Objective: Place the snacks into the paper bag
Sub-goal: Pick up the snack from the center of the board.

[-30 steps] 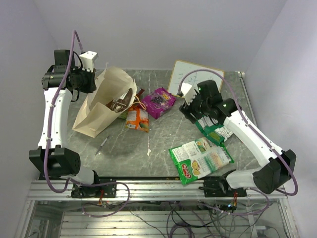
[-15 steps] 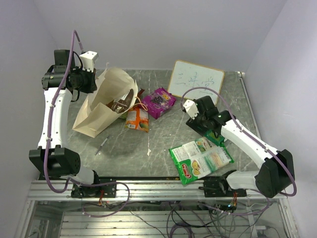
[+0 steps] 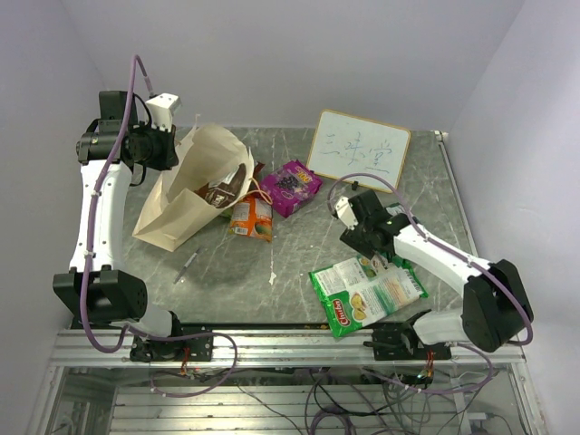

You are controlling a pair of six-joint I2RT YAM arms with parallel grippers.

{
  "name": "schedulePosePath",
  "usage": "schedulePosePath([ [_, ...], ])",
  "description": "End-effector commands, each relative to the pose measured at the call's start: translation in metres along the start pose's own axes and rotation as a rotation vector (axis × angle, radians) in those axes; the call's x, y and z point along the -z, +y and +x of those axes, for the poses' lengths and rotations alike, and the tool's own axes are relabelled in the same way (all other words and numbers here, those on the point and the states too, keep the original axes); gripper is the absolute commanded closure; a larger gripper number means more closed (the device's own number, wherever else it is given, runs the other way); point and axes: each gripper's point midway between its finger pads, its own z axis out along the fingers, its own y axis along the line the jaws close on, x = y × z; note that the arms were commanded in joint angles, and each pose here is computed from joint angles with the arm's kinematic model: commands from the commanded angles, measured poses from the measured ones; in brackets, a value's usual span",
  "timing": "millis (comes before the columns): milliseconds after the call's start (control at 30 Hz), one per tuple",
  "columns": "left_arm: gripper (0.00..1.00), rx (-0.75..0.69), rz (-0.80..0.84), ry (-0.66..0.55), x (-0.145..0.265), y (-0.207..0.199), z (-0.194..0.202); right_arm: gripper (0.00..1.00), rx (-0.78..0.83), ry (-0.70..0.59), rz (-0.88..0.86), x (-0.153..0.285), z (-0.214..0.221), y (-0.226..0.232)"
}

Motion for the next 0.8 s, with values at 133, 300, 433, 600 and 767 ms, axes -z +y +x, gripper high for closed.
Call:
schedulePosePath([
  [133, 0.93, -0.010, 0.033, -0.017, 0.004, -0.009, -0.001, 0.35, -0.008, 0.006, 0.133, -0.008, -0.008, -0.023],
  [300, 0.93, -0.012, 0.037, -0.016, 0.003, -0.010, 0.000, 0.58, -0.018, 0.000, 0.164, 0.000, -0.012, -0.034],
  [433, 0.93, -0.012, 0.035, -0.017, 0.004, -0.010, -0.001, 0.75, -0.037, -0.010, 0.181, 0.011, -0.014, -0.044],
  [600, 0.93, -0.015, 0.034, -0.020, 0.004, -0.011, -0.001, 0.94, -0.064, 0.004, 0.242, 0.022, -0.006, -0.069],
  [767, 0.93, -0.018, 0.031, -0.019, 0.003, -0.010, 0.000, 1.00, -0.103, -0.025, 0.338, 0.053, -0.010, -0.111],
])
